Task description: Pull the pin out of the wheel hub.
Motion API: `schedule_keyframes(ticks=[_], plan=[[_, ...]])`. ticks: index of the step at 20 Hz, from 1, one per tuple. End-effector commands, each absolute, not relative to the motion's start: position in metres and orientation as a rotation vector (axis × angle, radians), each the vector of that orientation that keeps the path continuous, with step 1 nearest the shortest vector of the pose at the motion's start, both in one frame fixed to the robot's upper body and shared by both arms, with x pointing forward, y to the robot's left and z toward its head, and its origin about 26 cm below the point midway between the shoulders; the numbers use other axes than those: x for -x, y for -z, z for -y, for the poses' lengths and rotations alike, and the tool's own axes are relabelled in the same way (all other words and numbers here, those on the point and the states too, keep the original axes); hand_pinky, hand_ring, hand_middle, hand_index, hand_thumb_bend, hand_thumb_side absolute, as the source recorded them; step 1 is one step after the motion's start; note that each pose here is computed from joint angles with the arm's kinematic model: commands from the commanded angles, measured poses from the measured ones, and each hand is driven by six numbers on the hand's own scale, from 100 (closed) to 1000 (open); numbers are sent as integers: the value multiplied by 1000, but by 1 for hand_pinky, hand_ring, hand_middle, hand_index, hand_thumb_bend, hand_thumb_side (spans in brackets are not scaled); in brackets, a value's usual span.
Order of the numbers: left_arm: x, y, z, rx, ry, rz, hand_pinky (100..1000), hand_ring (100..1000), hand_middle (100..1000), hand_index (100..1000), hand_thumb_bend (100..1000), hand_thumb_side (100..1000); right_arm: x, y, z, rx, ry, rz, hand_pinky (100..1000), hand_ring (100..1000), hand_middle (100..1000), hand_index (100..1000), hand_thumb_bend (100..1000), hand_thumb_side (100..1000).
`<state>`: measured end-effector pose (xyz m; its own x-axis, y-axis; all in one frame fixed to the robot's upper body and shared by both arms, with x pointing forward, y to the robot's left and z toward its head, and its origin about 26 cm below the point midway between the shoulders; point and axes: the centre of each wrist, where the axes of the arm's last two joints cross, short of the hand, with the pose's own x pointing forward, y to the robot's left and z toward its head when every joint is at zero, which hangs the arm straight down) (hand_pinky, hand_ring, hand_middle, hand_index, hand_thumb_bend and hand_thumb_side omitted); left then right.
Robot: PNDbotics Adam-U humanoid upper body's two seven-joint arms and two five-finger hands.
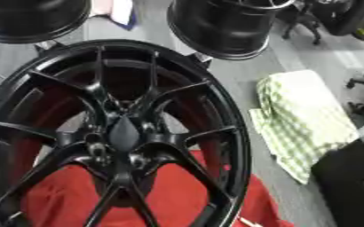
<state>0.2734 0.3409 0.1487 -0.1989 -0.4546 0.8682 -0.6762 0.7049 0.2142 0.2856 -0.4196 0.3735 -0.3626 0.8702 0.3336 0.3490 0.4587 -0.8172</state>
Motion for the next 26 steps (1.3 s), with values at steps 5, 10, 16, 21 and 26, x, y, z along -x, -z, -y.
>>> schedule_keyframes(ticks=[5,10,16,21,26], plan=[[-272,-158,-341,-903,-284,1874,766,620,552,670,100,811,-265,-331,447,1197,-678,1785,741,622,242,446,100,100],[-272,-158,-340,-895,-298,1879,767,619,552,670,100,811,-250,-268,443,1238,-531,1679,742,624,250,453,100,100],[-273,-159,-337,-881,-305,1889,767,619,552,670,100,808,-237,-213,424,1242,-438,1568,771,695,351,540,100,100],[-273,-160,-337,-879,-311,1891,767,618,552,670,100,807,-232,-182,421,1217,-436,1478,857,840,709,797,326,217],[-273,-160,-337,-879,-309,1892,767,618,552,671,100,807,-228,-175,422,1234,-416,1487,875,886,800,859,347,315]])
